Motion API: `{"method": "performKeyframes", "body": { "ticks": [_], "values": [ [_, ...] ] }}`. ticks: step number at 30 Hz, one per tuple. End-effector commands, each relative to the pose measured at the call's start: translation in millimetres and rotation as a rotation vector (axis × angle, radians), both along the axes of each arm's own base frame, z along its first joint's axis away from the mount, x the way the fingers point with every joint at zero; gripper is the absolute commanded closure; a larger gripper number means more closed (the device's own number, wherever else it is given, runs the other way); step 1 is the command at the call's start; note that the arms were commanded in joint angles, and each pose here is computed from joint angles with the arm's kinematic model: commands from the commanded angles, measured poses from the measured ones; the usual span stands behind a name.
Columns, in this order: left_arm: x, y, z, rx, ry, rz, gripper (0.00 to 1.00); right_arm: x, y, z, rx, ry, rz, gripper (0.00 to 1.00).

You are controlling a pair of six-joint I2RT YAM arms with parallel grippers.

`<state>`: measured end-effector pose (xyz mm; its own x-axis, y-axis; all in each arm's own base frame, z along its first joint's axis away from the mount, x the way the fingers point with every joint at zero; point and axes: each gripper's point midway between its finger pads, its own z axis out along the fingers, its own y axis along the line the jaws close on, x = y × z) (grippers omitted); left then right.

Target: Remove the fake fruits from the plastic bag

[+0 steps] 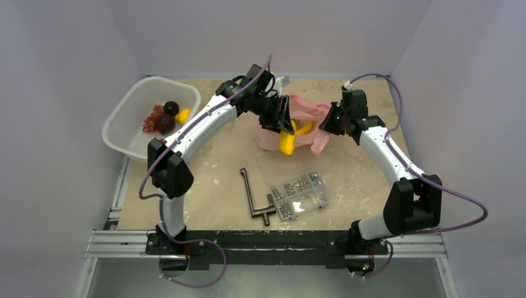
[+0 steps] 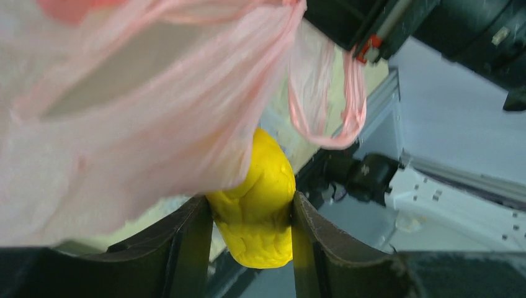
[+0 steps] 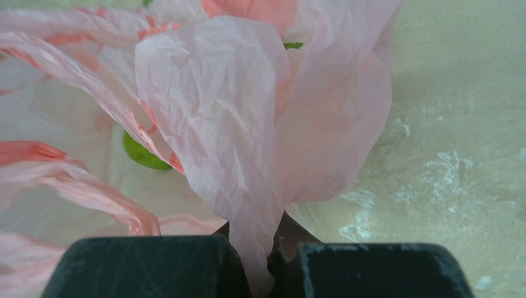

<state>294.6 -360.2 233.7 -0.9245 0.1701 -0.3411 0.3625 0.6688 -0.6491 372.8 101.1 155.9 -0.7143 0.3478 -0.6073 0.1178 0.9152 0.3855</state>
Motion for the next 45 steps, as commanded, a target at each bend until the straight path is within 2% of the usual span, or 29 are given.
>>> {"method": "performKeyframes", "body": {
  "ticks": [1,4,6,8,11,13,15,20,23,27,33,37,41,45],
  "values": [
    [67.9,-22.3,42.8,-0.049,-0.252,0.083,1.0,28.7,-4.1,46.1,0.162,-0.049,-0.094,1.0],
    [100.1,-31.7,60.6,-0.064,-0.317,0.139,1.0,47.1,-9.1,63.5,0.218,-0.059,-0.127,1.0],
    [117.6,-38.7,76.3,-0.157,-0.312,0.185,1.0,59.2,-9.5,75.1,0.218,-0.071,-0.129,1.0],
    [132.8,-38.3,83.5,-0.255,-0.26,0.254,1.0,68.8,-8.2,80.1,0.213,-0.077,-0.114,1.0],
    [148.3,-36.1,81.3,-0.42,-0.105,0.308,1.0,71.5,-6.2,73.5,0.208,-0.062,-0.096,1.0],
    [149.0,-40.4,79.5,-0.501,0.008,0.272,1.0,69.8,-7.1,65.1,0.203,-0.056,-0.097,1.0],
    [143.9,-45.3,85.0,-0.544,0.062,0.196,1.0,68.2,-10.2,55.3,0.197,-0.043,-0.12,1.0],
    [135.6,-42.4,134.5,-0.612,-0.034,0.143,1.0,73.8,-17.3,41.6,0.163,-0.021,-0.145,1.0],
    [123.7,-23.0,161.7,-0.617,-0.098,0.157,1.0,79.2,-20.1,41.6,0.161,-0.019,-0.17,1.0],
    [122.4,28.8,152.7,-0.494,-0.124,0.269,1.0,87.3,-32.2,45.9,0.129,-0.027,-0.217,1.0],
    [124.7,157.2,105.5,-0.148,-0.159,0.551,1.0,93.4,-69.6,52.9,0.038,-0.018,-0.3,1.0],
    [119.8,245.8,74.0,0.081,-0.16,0.772,1.0,77.3,-84.5,53.8,-0.028,0.018,-0.317,1.0],
    [112.9,313.1,58.8,0.224,-0.159,0.96,1.0,58.0,-90.6,50.8,-0.063,0.021,-0.327,1.0],
    [111.4,372.1,43.3,0.358,-0.142,1.125,1.0,49.5,-121.4,53.0,-0.074,0.032,-0.39,1.0]
  ]
}}
